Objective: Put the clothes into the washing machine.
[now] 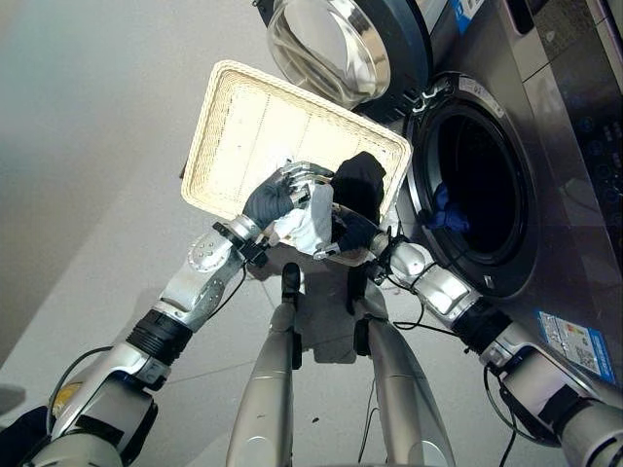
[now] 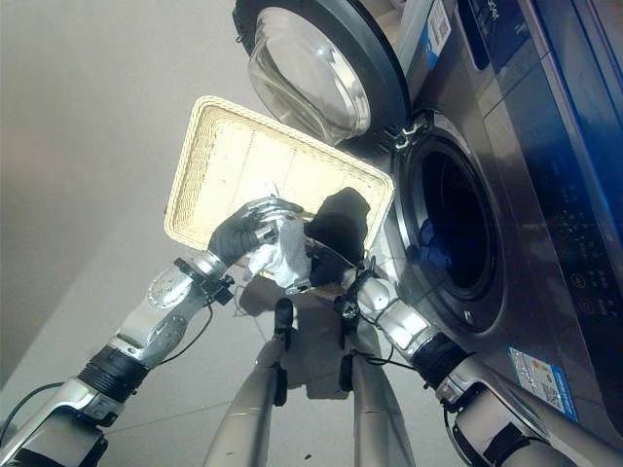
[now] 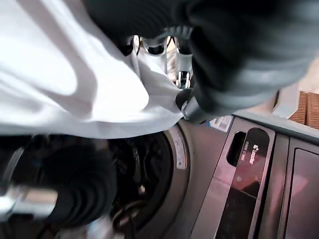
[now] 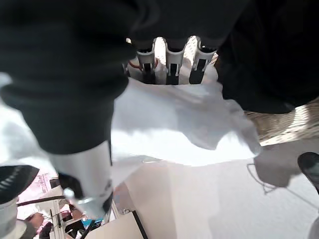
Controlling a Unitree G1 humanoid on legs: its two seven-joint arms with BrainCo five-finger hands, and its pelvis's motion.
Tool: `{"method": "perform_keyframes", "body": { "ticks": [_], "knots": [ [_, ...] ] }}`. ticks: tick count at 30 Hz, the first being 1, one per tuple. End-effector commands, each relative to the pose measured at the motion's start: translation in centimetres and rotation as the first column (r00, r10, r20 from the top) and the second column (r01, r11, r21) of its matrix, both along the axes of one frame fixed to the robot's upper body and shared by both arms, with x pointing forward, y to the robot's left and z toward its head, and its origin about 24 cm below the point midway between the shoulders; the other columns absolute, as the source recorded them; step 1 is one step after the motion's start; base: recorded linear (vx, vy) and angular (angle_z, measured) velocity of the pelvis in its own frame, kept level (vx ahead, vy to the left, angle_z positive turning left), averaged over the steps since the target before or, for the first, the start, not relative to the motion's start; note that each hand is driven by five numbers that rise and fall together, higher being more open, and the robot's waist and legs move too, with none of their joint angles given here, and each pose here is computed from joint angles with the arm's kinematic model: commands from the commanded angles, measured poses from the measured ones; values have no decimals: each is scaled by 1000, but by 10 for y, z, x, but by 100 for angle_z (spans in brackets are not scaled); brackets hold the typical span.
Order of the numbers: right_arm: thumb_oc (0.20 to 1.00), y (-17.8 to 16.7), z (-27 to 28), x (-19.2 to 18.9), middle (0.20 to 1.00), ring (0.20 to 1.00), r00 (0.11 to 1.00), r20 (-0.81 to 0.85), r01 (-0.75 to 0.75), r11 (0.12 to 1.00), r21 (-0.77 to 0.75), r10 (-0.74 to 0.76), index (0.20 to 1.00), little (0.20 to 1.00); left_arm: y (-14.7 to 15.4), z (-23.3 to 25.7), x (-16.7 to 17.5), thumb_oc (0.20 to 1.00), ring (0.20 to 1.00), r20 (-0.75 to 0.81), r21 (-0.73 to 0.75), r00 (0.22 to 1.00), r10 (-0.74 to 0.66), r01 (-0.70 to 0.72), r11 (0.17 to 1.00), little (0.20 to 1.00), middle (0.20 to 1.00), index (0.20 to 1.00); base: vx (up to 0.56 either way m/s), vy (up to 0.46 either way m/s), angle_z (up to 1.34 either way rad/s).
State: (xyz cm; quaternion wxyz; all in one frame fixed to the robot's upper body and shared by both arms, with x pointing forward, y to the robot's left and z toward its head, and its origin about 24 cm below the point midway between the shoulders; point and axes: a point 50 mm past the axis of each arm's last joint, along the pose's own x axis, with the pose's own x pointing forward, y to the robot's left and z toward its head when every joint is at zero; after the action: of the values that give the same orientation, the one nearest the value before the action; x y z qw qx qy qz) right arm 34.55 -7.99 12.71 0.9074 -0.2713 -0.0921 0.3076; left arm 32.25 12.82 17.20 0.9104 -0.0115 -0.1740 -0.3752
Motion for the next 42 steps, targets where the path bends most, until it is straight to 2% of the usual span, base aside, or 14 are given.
{"method": "perform_keyframes", "body": {
  "ticks": [1, 10, 18, 19, 20, 26, 29, 32, 33, 34, 35, 38, 39, 42],
  "knots": [
    [1000, 19, 15, -7, 1000, 1000, 995, 55, -89, 996, 10, 89, 1000, 1000, -50, 44, -32, 200, 200, 167, -110, 919, -358, 378, 919, 200, 200, 200, 0, 0, 0],
    [1000, 36, 19, -10, 1000, 1000, 1000, 25, 4, 959, 285, -12, 1000, 1000, -90, 35, -55, 200, 200, 66, -273, 735, -675, 664, 696, 200, 200, 200, 11, 12, -1],
    [1000, 51, 14, -12, 1000, 1000, 995, -76, 88, 884, 459, -59, 1000, 1000, -109, 35, -67, 200, 200, 89, -441, 608, -789, 734, 517, 200, 200, 200, 13, 32, -12],
    [460, 59, 11, -14, 460, 460, 992, -123, 81, 872, 483, -24, 460, 460, -113, 36, -68, 200, 200, 96, -498, 594, -799, 723, 478, 200, 200, 200, -2, 43, -11],
    [200, 62, 9, -15, 200, 200, 991, -135, 74, 874, 480, -10, 200, 200, -115, 35, -68, 200, 200, 97, -518, 590, -802, 718, 465, 200, 200, 200, 25, 51, -4],
    [200, 76, -9, -21, 200, 200, 950, -286, 6, 905, 425, 128, 200, 200, -115, 36, -62, 200, 200, 147, -618, 625, -767, 663, 422, 200, 200, 200, 14, -11, -3],
    [200, 77, -19, -23, 200, 200, 911, -373, -7, 910, 415, 177, 200, 200, -112, 40, -57, 200, 200, 164, -637, 686, -709, 623, 455, 200, 200, 200, 24, -30, -1],
    [200, 80, -30, -32, 200, 200, 836, -464, -55, 886, 459, 293, 200, 200, -101, 42, -47, 200, 200, 137, -645, 830, -540, 488, 588, 200, 200, 200, 18, -58, 0],
    [200, 80, -31, -34, 200, 200, 812, -486, -59, 873, 484, 324, 200, 200, -97, 44, -43, 464, 464, 130, -636, 875, -467, 435, 637, 464, 464, 464, 17, -73, 2],
    [200, 79, -36, -38, 200, 200, 770, -516, -67, 852, 519, 375, 200, 200, -87, 44, -36, 1000, 1000, 92, -636, 940, -329, 310, 707, 1000, 1000, 1000, 18, -89, 2],
    [200, 75, -39, -41, 200, 200, 741, -527, -73, 830, 552, 416, 200, 200, -71, 40, -25, 1000, 1000, 42, -634, 990, -135, 131, 762, 1000, 1000, 1000, 29, -73, 0],
    [200, 68, -43, -43, 200, 200, 717, -531, -55, 796, 602, 451, 200, 200, -51, 36, -18, 1000, 1000, -7, -628, 998, 64, -54, 776, 1000, 1000, 1000, 9, -63, 0],
    [200, 59, -45, -44, 200, 200, 705, -524, -14, 748, 663, 478, 200, 200, -32, 29, -14, 1000, 1000, -39, -609, 964, 264, -232, 758, 1000, 1000, 1000, 14, -74, 1],
    [200, 54, -44, -43, 200, 200, 708, -516, 8, 725, 689, 482, 200, 200, -23, 26, -12, 1000, 1000, -53, -600, 937, 345, -306, 739, 1000, 1000, 1000, 7, -54, 1]
  ]
}}
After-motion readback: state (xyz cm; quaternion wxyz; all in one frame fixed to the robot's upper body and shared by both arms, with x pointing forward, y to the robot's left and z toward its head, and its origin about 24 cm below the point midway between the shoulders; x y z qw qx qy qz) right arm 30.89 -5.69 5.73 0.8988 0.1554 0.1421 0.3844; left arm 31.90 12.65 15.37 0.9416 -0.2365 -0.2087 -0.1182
